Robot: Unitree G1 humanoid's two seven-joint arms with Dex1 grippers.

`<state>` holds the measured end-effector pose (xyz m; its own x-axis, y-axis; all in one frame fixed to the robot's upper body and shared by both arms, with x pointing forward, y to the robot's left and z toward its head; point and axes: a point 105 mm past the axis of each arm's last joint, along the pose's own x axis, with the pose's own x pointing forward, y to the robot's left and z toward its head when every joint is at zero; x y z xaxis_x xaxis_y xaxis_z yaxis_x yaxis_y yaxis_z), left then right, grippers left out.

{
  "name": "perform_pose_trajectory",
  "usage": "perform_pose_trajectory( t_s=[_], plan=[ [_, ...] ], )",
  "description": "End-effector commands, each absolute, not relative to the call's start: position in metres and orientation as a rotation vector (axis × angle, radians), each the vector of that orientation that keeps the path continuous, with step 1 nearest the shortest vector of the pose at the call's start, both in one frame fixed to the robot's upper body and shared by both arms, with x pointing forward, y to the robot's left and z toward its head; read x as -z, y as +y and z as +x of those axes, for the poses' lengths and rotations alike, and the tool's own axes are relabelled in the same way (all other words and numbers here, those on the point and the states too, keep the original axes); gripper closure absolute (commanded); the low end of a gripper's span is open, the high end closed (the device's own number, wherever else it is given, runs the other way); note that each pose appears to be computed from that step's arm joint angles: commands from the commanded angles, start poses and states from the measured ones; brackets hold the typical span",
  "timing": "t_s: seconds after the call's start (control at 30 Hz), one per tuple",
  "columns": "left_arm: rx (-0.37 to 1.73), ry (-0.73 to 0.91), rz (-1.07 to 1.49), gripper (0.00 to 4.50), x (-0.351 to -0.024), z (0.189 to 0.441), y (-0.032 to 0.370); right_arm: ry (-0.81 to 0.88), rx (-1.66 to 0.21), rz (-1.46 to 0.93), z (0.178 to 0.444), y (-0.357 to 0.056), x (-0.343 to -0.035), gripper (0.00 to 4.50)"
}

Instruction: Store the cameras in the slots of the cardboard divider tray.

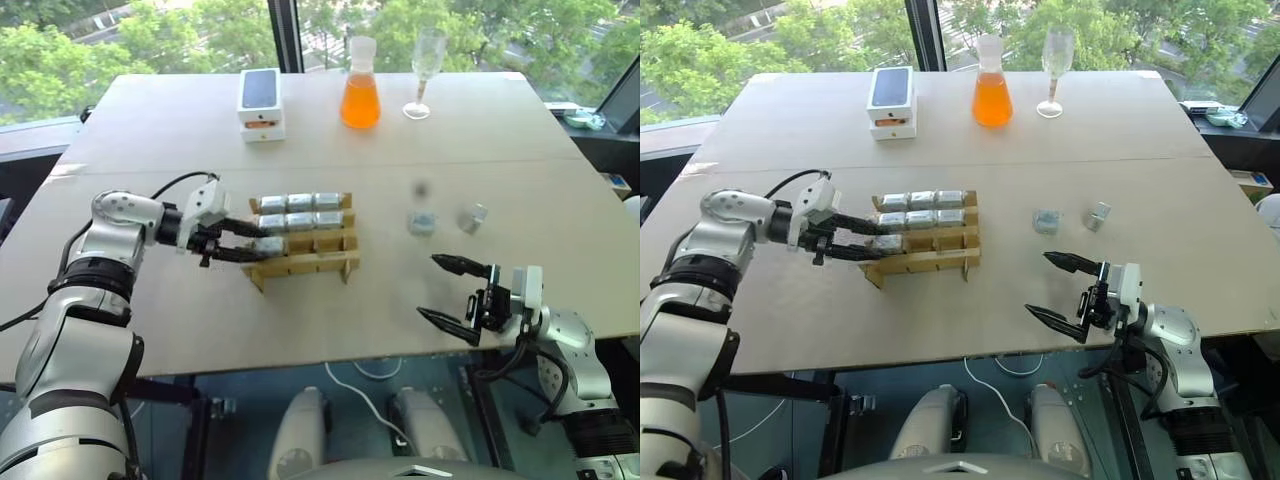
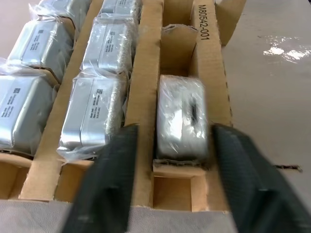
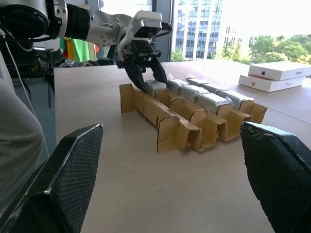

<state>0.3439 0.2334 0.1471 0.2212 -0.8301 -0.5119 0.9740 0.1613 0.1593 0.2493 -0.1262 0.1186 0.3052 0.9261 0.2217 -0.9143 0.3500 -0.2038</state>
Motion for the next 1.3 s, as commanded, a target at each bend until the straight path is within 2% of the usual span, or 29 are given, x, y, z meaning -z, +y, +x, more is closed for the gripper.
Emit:
perform_pose_trajectory(
  t_s=[0.03, 0.07, 0.17, 0.33, 0.57, 0.77, 1.03, 1.3],
  plan=[
    [1.299, 0.287, 0.499, 0.53, -0.161, 0.345, 0.238, -0.355, -1.206, -0.063, 0.251, -0.129, -0.128, 0.0],
    [1.297, 0.278, 0.499, 0.04, -0.161, 0.344, 0.238, -0.351, -1.199, -0.068, 0.252, -0.13, -0.128, 0.0],
    [1.288, 0.23, 0.473, 0.04, -0.167, 0.34, 0.24, -0.323, -1.153, -0.069, 0.258, -0.134, -0.128, 0.0],
    [1.265, 0.113, 0.397, 0.04, -0.193, 0.325, 0.233, -0.255, -0.901, -0.055, 0.284, -0.145, -0.127, 0.0],
    [1.147, 0.055, 0.271, 0.04, -0.21, 0.285, 0.21, -0.201, -0.585, 0.013, 0.306, -0.149, -0.126, 0.0],
    [1.096, 0.045, 0.253, 0.04, -0.212, 0.253, 0.189, -0.191, -0.244, -0.046, 0.331, -0.165, -0.126, 0.0],
    [1.003, 0.049, 0.3, 0.04, -0.221, 0.255, 0.18, -0.162, 0.027, -0.006, 0.361, -0.173, -0.123, 0.0],
    [1.016, 0.022, 0.311, 0.04, -0.227, 0.255, 0.172, -0.105, 0.088, 0.105, 0.377, -0.169, -0.115, 0.0]
  ],
)
